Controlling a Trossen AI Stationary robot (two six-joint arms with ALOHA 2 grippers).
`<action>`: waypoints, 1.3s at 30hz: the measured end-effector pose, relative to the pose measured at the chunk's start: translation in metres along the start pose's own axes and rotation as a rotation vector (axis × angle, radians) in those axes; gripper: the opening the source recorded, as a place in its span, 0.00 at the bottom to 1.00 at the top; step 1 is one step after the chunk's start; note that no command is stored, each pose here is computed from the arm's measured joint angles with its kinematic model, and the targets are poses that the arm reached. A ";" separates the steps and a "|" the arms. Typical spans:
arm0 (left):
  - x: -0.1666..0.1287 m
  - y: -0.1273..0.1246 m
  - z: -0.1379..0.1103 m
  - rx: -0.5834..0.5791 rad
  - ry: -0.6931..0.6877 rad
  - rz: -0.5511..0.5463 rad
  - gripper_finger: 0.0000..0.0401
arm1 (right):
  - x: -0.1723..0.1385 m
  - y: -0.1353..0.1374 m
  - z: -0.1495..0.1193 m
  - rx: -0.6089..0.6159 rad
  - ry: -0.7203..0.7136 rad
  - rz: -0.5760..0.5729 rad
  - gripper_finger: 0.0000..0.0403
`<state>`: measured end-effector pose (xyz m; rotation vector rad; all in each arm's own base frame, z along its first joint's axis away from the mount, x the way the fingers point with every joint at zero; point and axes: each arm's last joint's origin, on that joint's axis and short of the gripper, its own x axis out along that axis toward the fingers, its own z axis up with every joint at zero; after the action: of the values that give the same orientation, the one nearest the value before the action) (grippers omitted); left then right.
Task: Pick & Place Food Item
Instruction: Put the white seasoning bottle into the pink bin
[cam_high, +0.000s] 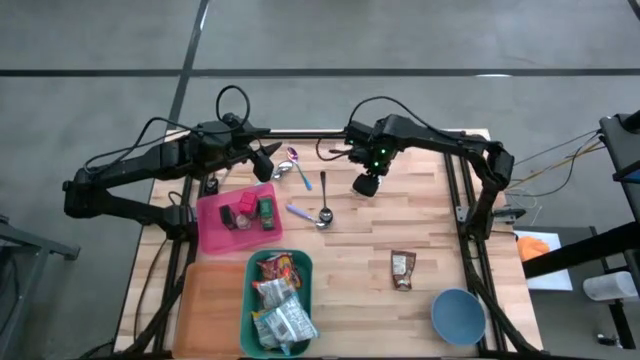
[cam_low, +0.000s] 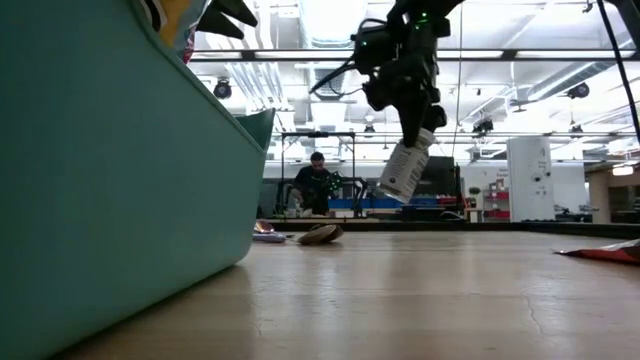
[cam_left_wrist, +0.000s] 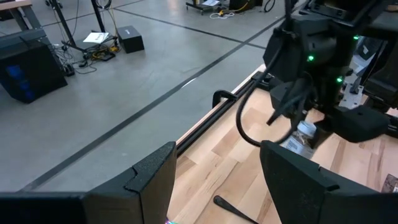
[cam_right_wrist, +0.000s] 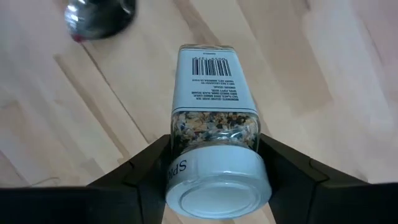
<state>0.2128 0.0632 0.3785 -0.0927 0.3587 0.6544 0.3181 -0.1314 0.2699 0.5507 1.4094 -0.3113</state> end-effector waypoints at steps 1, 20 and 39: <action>0.000 0.000 0.000 0.000 0.000 0.000 0.59 | 0.001 0.003 0.001 -0.005 -0.005 0.005 0.50; 0.000 0.000 0.000 0.001 0.001 0.000 0.59 | 0.034 0.043 0.059 -0.082 0.196 0.016 0.49; 0.000 0.000 0.000 0.002 0.003 0.000 0.59 | 0.063 0.048 0.079 -0.010 0.256 -0.052 0.49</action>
<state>0.2127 0.0631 0.3783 -0.0920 0.3619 0.6542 0.4190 -0.1262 0.2216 0.5602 1.6736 -0.2824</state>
